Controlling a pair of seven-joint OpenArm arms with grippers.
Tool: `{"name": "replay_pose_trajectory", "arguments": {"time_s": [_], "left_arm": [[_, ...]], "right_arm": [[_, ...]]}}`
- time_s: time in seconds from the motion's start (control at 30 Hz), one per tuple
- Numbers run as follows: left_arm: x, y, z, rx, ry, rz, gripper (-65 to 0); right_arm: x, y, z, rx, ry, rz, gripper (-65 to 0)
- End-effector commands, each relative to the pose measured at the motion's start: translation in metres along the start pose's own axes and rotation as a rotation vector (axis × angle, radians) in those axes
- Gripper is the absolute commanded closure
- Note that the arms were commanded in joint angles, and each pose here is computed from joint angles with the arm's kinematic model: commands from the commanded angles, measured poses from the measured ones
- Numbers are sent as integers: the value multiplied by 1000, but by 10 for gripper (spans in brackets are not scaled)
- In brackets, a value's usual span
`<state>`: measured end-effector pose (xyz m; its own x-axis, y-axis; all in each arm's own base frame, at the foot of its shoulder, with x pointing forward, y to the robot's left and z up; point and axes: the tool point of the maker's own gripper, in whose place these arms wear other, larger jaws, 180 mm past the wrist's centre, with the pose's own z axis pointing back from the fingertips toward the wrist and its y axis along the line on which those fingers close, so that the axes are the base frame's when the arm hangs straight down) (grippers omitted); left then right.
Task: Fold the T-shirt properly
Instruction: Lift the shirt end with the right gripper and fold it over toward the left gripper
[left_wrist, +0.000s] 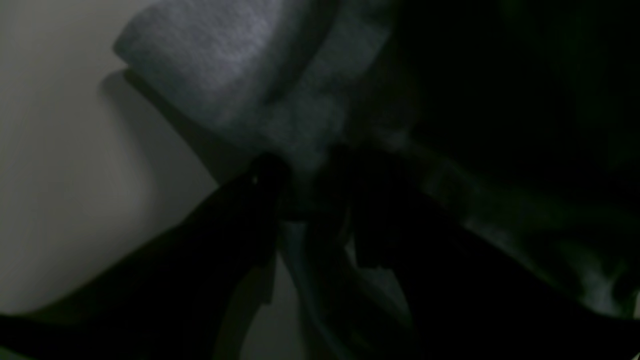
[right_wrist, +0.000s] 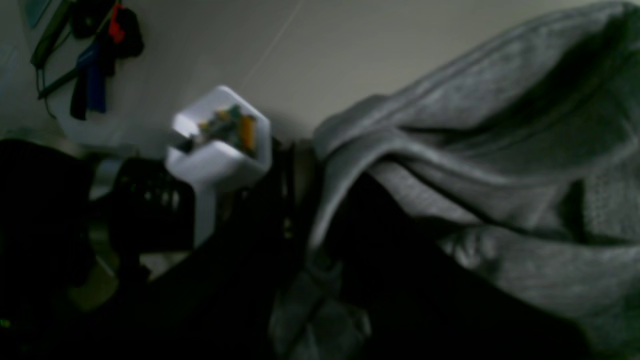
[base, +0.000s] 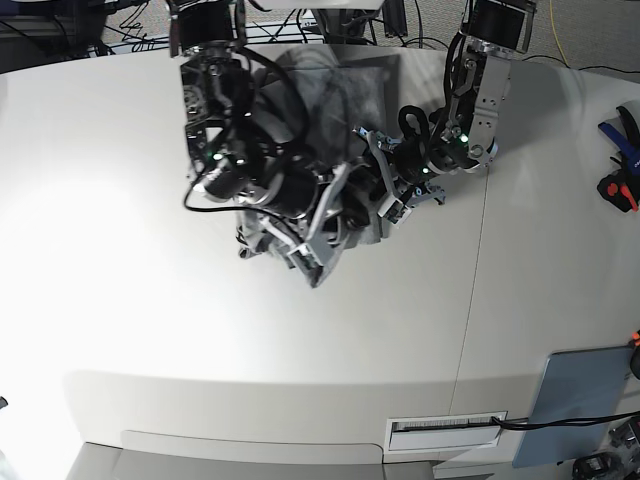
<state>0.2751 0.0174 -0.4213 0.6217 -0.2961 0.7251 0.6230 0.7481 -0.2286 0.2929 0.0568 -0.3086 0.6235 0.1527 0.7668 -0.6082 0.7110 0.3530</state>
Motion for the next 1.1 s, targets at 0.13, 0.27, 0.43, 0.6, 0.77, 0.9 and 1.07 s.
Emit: {"name": "replay_pose_trajectory", "arguments": {"time_s": [0.13, 0.27, 0.43, 0.6, 0.77, 0.9, 1.07], "left_arm": [[-12, -1, 0, -1, 59, -13, -230], [-12, -1, 0, -1, 59, -12, -230], [-12, -1, 0, -1, 59, -13, -230], [-12, -1, 0, -1, 59, -13, -230], [-13, 0, 1, 3, 63, -16, -230], [-14, 1, 1, 5, 65, -19, -230], [-14, 1, 1, 6, 68, -21, -230]], "right_arm": [[18, 8, -7, -44, -52, 30, 0], [11, 15, -17, -23, -37, 32, 0], [-7, 26, -34, 29, 1, 15, -180], [0, 65, -33, 228, -42, 1, -248], [15, 87, -19, 336, -92, -8, -248], [40, 77, 3, 243, -150, 92, -247], [72, 13, 42, -127, -227, 133, -248]]}}
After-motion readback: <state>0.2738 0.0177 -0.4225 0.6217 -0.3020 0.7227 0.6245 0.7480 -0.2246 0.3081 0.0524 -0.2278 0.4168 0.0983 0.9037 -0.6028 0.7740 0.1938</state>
